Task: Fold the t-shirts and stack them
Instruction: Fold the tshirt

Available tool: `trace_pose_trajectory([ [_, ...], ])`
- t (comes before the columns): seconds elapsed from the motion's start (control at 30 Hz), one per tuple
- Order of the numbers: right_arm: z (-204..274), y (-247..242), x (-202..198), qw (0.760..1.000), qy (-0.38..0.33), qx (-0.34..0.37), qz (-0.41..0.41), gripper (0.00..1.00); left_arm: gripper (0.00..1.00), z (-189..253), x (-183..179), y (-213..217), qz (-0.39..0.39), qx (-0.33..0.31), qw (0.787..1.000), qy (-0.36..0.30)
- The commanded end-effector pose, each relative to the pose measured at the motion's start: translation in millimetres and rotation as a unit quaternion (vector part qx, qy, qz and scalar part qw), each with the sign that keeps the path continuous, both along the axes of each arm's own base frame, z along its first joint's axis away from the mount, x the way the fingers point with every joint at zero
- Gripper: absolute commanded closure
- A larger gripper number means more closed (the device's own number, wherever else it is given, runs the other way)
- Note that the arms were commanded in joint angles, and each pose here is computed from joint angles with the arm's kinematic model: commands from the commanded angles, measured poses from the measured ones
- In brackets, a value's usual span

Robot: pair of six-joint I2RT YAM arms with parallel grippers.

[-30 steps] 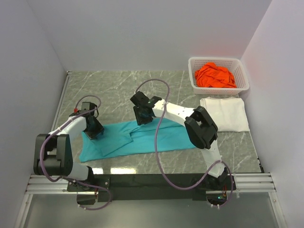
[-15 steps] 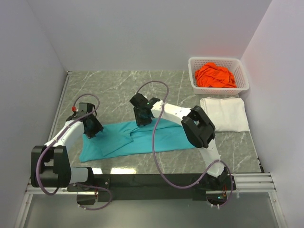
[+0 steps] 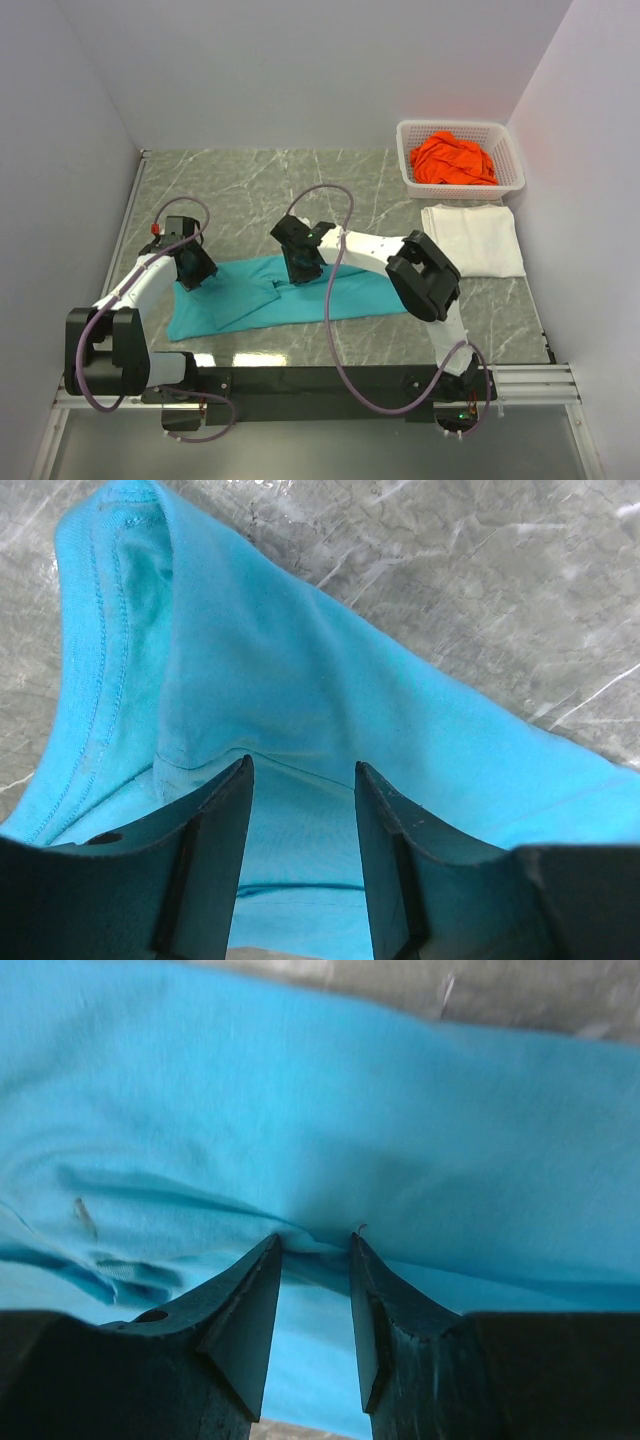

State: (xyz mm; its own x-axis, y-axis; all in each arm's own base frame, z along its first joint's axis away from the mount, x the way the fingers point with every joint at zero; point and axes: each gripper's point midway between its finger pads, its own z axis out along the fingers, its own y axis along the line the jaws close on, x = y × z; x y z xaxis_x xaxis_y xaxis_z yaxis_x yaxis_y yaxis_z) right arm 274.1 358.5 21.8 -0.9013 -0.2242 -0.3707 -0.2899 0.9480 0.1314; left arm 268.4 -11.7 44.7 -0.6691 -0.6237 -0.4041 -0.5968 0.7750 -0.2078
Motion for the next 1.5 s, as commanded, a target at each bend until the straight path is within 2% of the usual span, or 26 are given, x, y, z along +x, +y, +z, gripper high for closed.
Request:
trace_pose_trajectory([
  [0.0,19,-7,-9,1.000,-0.012,0.004,-0.013,0.59,0.49,10,9,-1,-0.012,0.000,1.000,-0.024],
  [0.4,21,-33,-27,1.000,-0.009,-0.003,-0.012,0.59,0.49,10,11,-7,-0.025,-0.008,0.999,-0.029],
  [0.63,47,-74,6,0.997,-0.056,-0.004,-0.051,0.59,0.49,11,11,-7,-0.023,-0.006,0.999,-0.030],
  [0.73,46,-107,27,0.994,-0.055,-0.002,-0.091,0.59,0.49,9,9,-5,-0.019,-0.003,1.000,-0.023],
  [0.83,38,-125,30,0.994,-0.050,-0.010,-0.098,0.59,0.49,10,8,-3,-0.007,0.001,1.000,-0.021],
  [1.03,20,-140,18,0.997,-0.034,-0.034,-0.063,0.58,0.48,18,4,9,0.041,0.018,0.998,-0.039],
  [1.23,5,-147,8,0.998,-0.015,-0.055,-0.033,0.57,0.47,7,0,-2,0.066,-0.021,0.997,-0.034],
  [1.47,-10,-156,-11,0.996,0.029,-0.082,-0.003,0.57,0.47,-28,1,5,0.097,-0.016,0.995,0.019],
])
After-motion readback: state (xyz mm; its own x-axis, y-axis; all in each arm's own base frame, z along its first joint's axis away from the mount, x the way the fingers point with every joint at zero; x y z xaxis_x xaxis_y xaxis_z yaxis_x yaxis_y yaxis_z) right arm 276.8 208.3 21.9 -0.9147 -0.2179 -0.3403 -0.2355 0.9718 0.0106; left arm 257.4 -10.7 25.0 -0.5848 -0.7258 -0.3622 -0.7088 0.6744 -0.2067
